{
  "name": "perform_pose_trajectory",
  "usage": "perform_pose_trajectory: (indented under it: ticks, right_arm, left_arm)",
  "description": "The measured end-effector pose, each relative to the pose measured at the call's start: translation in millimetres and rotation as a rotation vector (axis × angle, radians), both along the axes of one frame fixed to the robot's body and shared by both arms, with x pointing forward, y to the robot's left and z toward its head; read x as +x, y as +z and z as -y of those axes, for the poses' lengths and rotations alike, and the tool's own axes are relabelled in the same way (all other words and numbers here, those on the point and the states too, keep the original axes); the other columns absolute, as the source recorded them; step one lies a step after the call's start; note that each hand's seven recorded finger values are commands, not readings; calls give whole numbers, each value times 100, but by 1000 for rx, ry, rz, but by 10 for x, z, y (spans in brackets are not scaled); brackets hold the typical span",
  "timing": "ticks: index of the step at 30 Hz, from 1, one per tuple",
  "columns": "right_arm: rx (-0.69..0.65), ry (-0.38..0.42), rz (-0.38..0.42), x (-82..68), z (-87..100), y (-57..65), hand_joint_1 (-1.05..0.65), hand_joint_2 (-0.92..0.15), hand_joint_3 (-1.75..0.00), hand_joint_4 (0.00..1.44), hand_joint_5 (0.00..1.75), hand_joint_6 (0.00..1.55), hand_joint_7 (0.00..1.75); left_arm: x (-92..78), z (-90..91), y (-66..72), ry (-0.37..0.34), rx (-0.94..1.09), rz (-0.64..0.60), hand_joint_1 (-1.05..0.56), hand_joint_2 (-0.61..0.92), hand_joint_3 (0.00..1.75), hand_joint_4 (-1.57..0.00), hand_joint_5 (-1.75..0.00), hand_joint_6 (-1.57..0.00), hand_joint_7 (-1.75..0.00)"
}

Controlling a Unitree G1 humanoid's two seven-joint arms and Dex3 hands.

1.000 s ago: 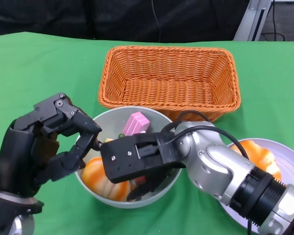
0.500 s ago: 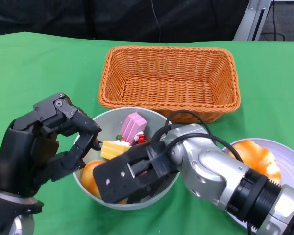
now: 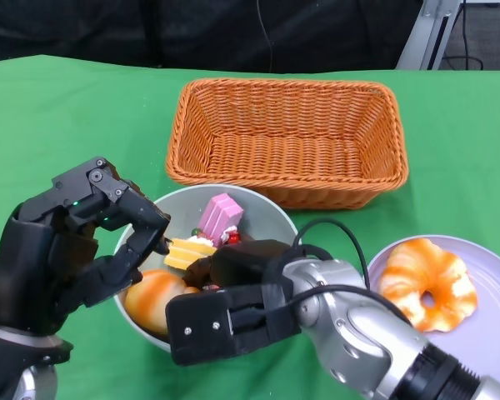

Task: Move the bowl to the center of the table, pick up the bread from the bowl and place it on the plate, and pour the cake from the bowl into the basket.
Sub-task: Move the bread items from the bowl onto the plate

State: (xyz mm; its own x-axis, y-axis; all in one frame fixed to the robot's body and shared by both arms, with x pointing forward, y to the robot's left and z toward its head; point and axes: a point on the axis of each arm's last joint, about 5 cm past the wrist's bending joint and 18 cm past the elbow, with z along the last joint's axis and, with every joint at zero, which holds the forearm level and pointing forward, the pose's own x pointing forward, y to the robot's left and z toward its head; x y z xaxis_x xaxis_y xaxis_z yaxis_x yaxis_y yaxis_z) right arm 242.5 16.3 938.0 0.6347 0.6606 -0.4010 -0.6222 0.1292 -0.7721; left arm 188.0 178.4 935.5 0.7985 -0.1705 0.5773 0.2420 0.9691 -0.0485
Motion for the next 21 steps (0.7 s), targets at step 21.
perform_pose_trajectory:
  ticks: [21]
  right_arm:
    - [185, -91, 42, -17, 15, -72, -25, -92, -7, 67, 138, 79, 1]
  left_arm:
    - [11, -4, -8, -3, -22, 2, -14, 90, 44, -79, -155, -80, -117]
